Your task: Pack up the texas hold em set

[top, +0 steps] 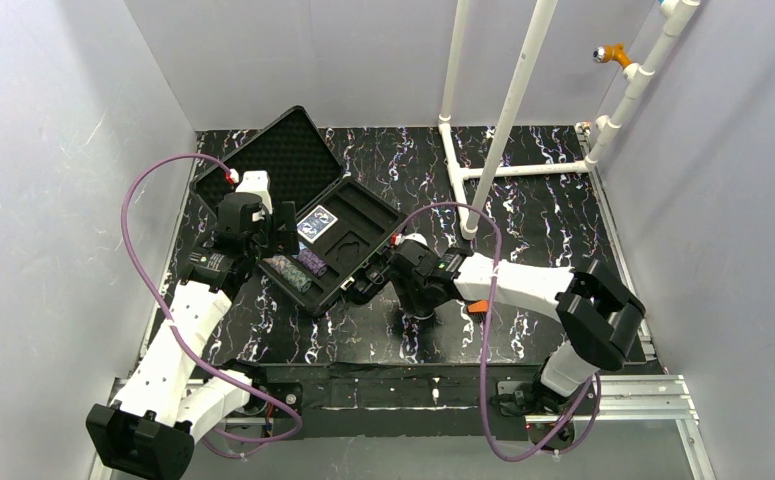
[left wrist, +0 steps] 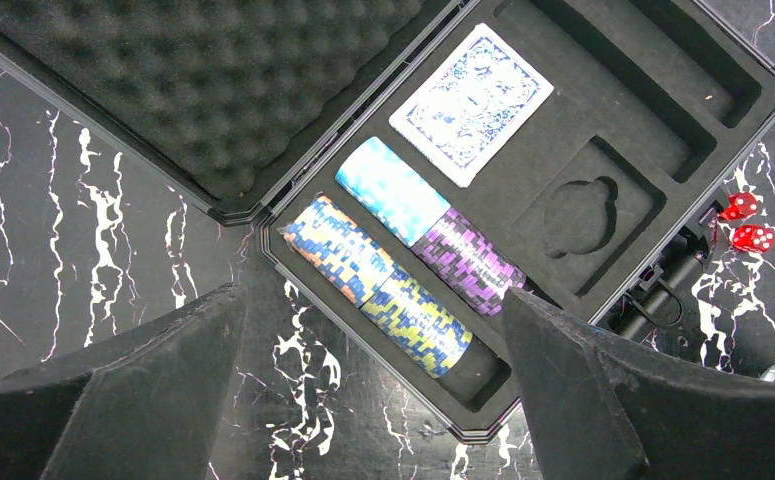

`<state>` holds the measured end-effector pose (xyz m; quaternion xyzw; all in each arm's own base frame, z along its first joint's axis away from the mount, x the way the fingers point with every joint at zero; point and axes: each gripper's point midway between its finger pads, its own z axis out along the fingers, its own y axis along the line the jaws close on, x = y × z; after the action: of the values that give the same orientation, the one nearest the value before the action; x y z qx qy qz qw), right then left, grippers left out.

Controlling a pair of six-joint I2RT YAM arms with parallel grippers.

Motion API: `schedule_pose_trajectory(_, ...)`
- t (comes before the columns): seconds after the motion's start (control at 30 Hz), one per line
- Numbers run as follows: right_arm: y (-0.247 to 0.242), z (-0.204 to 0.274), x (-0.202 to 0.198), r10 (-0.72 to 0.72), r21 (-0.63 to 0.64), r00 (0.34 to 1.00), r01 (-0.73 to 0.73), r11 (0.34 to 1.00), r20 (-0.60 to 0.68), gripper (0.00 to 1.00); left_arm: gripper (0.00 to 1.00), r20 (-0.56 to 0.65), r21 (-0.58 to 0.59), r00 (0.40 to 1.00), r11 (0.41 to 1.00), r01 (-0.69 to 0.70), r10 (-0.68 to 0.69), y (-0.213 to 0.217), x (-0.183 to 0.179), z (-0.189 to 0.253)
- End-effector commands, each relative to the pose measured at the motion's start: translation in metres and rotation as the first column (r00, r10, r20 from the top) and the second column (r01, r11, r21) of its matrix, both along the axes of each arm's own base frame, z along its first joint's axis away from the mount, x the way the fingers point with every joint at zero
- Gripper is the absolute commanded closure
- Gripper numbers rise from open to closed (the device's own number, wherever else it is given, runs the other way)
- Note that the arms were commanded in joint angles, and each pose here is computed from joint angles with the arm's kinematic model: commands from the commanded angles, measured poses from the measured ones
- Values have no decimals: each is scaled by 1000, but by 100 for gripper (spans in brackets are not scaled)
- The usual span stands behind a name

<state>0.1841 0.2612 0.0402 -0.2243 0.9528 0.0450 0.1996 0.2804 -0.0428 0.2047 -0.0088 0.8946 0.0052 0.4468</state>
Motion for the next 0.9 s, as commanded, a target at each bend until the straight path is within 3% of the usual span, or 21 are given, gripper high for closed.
schedule_pose_trajectory(0.0, 25, 43, 13, 51, 121, 994, -62, 991, 95, 64, 2, 10, 17, 1000, 1000, -15, 15, 6, -5, 3)
schedule_pose_trajectory(0.2, 44, 75, 23, 68, 231, 982, -109, 967, 177, 65, 2, 10, 14, 1000, 1000, -12, 12, 5, -5, 3)
schedule_pose_trajectory(0.47, 67, 109, 48, 93, 229, 962, -153, 961, 255, 68, 2, 25, 23, 999, 999, -32, 31, 10, -6, 6)
schedule_pose_trajectory(0.87, 143, 141, 89, 127, 289, 949, -213, 933, 287, 66, 2, 59, 45, 993, 994, -103, 100, 23, -9, 12)
